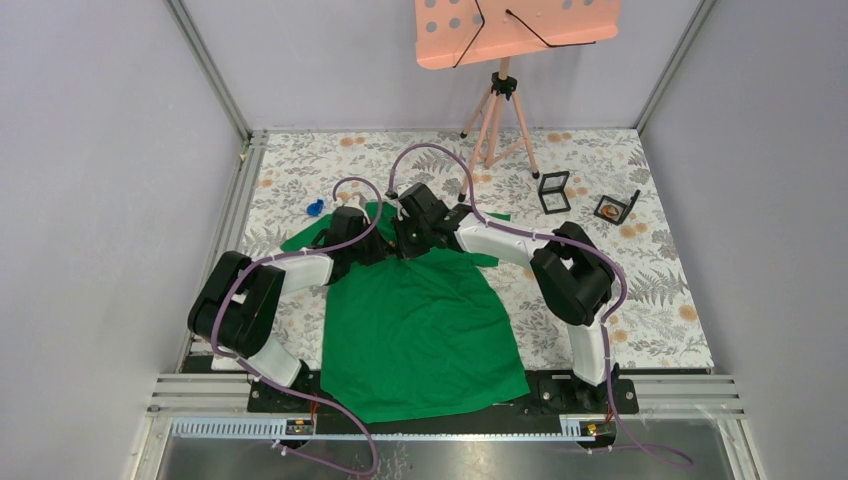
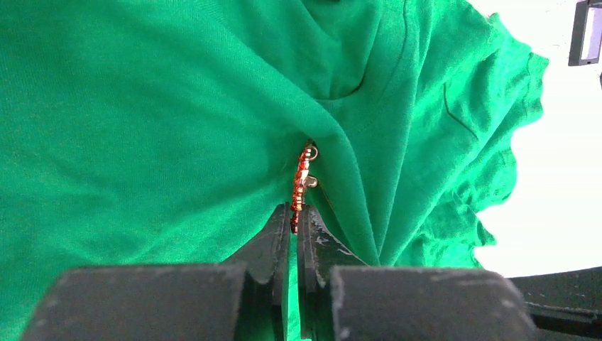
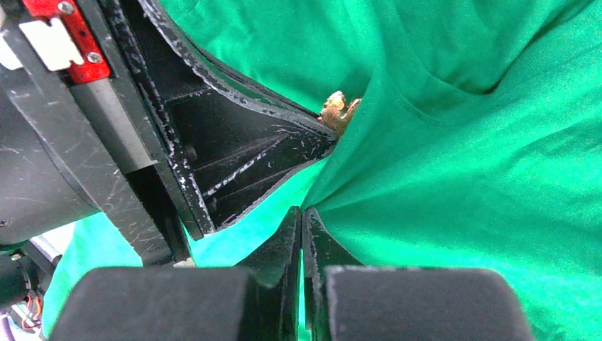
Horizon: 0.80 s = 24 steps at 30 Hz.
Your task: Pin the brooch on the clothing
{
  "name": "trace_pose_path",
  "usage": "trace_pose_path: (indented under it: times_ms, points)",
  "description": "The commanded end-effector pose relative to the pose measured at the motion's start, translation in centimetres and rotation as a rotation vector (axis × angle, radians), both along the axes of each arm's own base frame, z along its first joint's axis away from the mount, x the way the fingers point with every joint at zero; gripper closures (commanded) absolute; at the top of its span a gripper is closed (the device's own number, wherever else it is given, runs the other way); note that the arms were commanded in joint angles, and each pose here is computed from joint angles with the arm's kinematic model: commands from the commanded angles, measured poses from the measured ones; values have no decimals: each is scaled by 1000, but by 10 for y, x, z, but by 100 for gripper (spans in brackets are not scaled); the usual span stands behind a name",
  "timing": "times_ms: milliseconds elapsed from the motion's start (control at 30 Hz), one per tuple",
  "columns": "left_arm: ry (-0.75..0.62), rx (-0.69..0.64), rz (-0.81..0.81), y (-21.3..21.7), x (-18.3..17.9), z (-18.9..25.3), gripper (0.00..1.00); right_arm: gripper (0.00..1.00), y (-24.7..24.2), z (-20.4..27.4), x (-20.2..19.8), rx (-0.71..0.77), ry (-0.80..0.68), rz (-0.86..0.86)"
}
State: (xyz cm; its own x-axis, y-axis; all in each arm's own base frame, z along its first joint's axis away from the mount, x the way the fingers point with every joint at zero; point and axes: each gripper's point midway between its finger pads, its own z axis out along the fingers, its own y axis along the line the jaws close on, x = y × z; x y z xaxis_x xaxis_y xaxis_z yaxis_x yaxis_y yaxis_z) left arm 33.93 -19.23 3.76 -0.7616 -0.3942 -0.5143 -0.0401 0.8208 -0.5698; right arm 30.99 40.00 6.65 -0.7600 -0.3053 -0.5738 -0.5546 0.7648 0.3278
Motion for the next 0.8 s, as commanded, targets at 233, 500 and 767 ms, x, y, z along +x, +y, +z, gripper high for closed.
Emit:
trace_pose_path:
  times_ms: [233, 500, 767]
  points:
    - [-105, -39, -37, -11, 15, 23, 100, 100, 10, -7, -8, 6, 32, 93]
    - [-160, -67, -53, -13, 14, 38, 100, 100, 1, -31, -6, -43, 45, 62]
    - [-182, -80, -58, -13, 10, 46, 100, 100, -12, -38, 1, -68, 49, -5]
